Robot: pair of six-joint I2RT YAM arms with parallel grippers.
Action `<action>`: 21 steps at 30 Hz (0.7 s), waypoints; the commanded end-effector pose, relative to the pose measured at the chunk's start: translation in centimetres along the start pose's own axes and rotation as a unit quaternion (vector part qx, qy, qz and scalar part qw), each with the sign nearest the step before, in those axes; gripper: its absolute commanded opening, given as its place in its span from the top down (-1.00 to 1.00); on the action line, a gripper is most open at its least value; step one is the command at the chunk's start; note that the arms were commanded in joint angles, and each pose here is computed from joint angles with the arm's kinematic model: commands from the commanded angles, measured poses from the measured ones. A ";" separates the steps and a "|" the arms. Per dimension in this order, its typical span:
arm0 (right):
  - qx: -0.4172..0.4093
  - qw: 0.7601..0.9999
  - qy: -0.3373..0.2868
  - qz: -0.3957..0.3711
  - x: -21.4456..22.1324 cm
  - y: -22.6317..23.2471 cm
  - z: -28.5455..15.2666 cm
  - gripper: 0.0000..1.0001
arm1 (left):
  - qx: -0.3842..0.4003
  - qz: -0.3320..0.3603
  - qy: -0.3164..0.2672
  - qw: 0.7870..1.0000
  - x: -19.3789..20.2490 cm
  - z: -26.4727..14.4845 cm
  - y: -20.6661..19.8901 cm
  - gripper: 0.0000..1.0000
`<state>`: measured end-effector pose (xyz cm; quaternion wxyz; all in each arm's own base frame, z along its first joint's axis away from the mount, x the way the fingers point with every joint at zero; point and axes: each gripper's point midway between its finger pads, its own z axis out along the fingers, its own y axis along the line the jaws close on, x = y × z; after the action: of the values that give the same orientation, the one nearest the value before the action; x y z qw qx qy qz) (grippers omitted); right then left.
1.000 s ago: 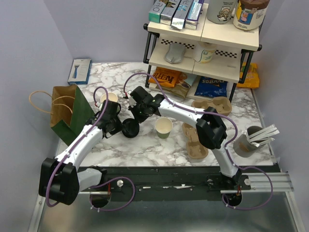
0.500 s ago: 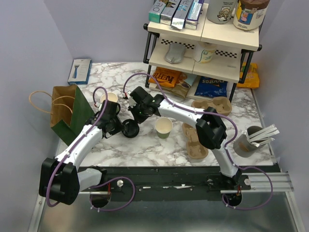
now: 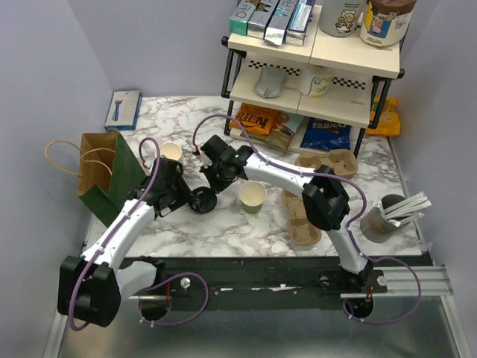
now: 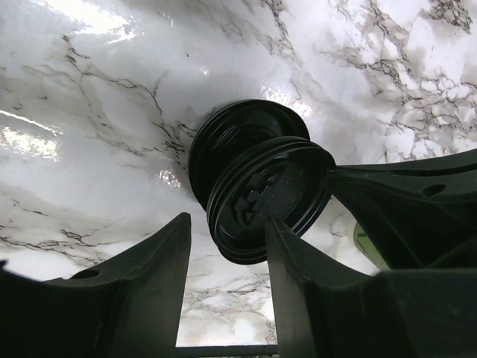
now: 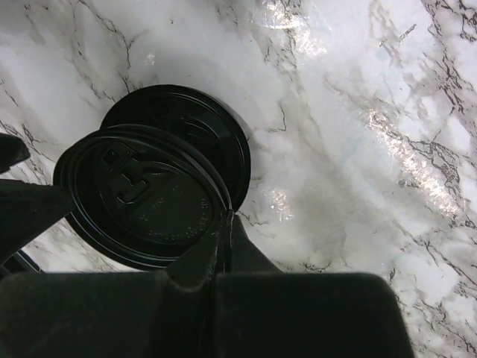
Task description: Pack the takeout coffee
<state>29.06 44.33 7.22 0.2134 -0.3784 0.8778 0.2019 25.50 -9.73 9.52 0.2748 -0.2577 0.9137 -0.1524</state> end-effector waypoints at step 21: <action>0.029 0.999 -0.003 0.035 -1.0 -0.2 -0.9 0.99 | 0.037 -0.034 0.047 0.998 2.3 0.9 -0.8 0.39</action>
<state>29.63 43.72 7.93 0.2180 -0.3476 0.8940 0.1800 24.83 -11.71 8.51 0.2411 -0.2569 0.9138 -0.2019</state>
